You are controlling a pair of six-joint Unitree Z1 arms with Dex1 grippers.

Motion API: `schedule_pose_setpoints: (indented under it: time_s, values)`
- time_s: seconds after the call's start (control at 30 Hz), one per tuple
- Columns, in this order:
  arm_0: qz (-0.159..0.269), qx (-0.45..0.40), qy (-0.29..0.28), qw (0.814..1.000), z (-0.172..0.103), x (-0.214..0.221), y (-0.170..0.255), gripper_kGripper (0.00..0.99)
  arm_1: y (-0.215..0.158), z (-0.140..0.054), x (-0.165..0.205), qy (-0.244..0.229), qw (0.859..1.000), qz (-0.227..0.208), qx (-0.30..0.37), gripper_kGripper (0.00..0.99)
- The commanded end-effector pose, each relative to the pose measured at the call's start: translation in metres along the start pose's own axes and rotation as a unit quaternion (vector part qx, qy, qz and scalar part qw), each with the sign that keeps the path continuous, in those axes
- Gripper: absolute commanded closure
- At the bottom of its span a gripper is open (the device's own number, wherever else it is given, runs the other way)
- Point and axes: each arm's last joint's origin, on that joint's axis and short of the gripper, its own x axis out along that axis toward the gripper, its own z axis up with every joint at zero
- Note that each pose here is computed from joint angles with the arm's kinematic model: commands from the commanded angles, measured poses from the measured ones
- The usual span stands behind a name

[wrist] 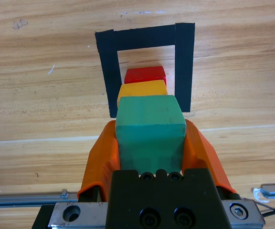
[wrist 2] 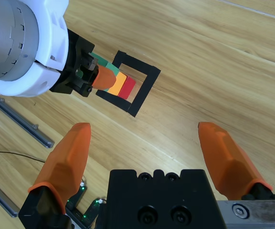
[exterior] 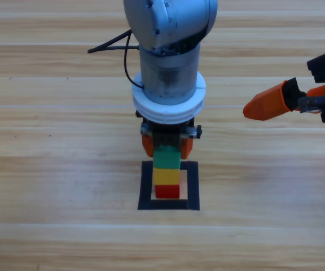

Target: Stack the blocks in the rectangular block: red at the bottom, yellow in the middle, green on top

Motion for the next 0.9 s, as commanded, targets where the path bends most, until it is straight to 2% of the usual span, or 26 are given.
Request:
schedule_pose_setpoints:
  time_s: [0.03, 0.07, 0.1, 0.13, 0.43, 0.53, 0.63, 0.67, 0.77, 0.9]
  values:
    - [0.024, 0.011, 0.009, 1.000, -0.006, 0.019, -0.009, 0.395, -0.011, -0.005, 0.015, 0.025, 1.000, -0.009, 0.014, 0.000]
    - [0.023, 0.009, 0.009, 1.000, -0.006, 0.018, -0.008, 0.183, -0.011, -0.005, 0.015, 0.025, 1.000, -0.009, 0.014, 0.000]
    - [0.023, 0.010, 0.008, 1.000, -0.007, 0.017, -0.008, 0.030, -0.011, -0.005, 0.014, 0.024, 1.000, -0.009, 0.014, 0.000]
    - [0.021, 0.009, 0.008, 1.000, -0.007, 0.016, -0.008, 0.001, -0.011, -0.005, 0.014, 0.024, 1.000, -0.009, 0.014, 0.000]
    - [0.010, 0.003, -0.008, 1.000, -0.008, -0.002, -0.003, 0.000, -0.012, -0.005, 0.004, 0.014, 1.000, -0.004, -0.010, 0.000]
    - [-0.011, -0.008, -0.031, 0.999, -0.010, -0.029, 0.005, 0.000, -0.013, -0.007, -0.005, 0.002, 1.000, -0.009, -0.028, 0.000]
    - [-0.057, -0.021, -0.075, 0.995, -0.018, -0.082, 0.025, 0.000, -0.015, -0.010, -0.015, -0.022, 0.998, -0.018, -0.055, 0.000]
    - [-0.076, -0.024, -0.094, 0.992, -0.025, -0.105, 0.034, 0.000, -0.017, -0.012, -0.014, -0.030, 0.998, -0.022, -0.054, 0.000]
    - [-0.118, -0.030, -0.157, 0.980, -0.060, -0.166, 0.064, 0.000, -0.017, -0.012, 0.001, 0.001, 0.998, -0.015, -0.060, 0.000]
    - [-0.134, -0.001, -0.230, 0.964, -0.122, -0.206, 0.090, 0.000, -0.016, -0.010, 0.007, 0.018, 0.997, -0.014, -0.067, 0.001]
